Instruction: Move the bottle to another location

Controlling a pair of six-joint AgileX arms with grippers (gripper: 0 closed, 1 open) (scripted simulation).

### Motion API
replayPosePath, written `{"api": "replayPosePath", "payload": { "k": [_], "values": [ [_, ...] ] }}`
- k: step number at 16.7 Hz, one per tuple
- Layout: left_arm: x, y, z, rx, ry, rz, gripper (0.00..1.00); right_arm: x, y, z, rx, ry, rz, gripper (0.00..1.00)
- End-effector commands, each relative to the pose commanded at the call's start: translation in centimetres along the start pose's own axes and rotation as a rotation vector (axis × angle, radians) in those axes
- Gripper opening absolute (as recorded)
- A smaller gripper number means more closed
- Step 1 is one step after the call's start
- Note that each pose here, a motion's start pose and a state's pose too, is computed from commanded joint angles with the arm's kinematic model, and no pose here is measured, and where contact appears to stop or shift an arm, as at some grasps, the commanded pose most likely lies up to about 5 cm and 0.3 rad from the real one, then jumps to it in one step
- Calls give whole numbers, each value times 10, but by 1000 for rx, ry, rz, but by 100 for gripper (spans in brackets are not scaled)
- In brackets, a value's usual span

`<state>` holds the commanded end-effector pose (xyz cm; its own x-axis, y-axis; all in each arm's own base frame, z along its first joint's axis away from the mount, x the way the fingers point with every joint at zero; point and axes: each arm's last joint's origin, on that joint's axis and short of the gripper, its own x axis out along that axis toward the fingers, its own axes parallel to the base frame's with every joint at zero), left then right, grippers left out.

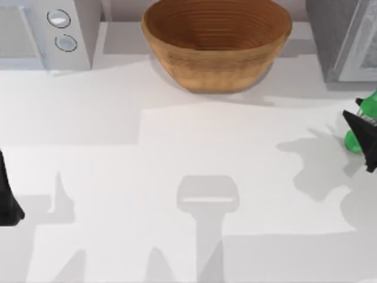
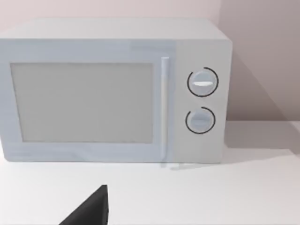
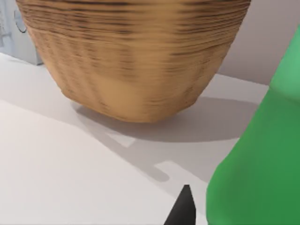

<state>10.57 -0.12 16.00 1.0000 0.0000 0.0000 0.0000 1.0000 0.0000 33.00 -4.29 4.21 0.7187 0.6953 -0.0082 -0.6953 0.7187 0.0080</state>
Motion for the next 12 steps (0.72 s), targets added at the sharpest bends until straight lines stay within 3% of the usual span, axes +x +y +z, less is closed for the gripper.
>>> {"api": "replayPosePath", "payload": {
  "k": [4,12],
  "values": [
    [0,0,0,0,0,0,100,1,0,-1,-1,-1,0,0],
    [0,0,0,0,0,0,100,1,0,-1,-1,-1,0,60]
  ]
}}
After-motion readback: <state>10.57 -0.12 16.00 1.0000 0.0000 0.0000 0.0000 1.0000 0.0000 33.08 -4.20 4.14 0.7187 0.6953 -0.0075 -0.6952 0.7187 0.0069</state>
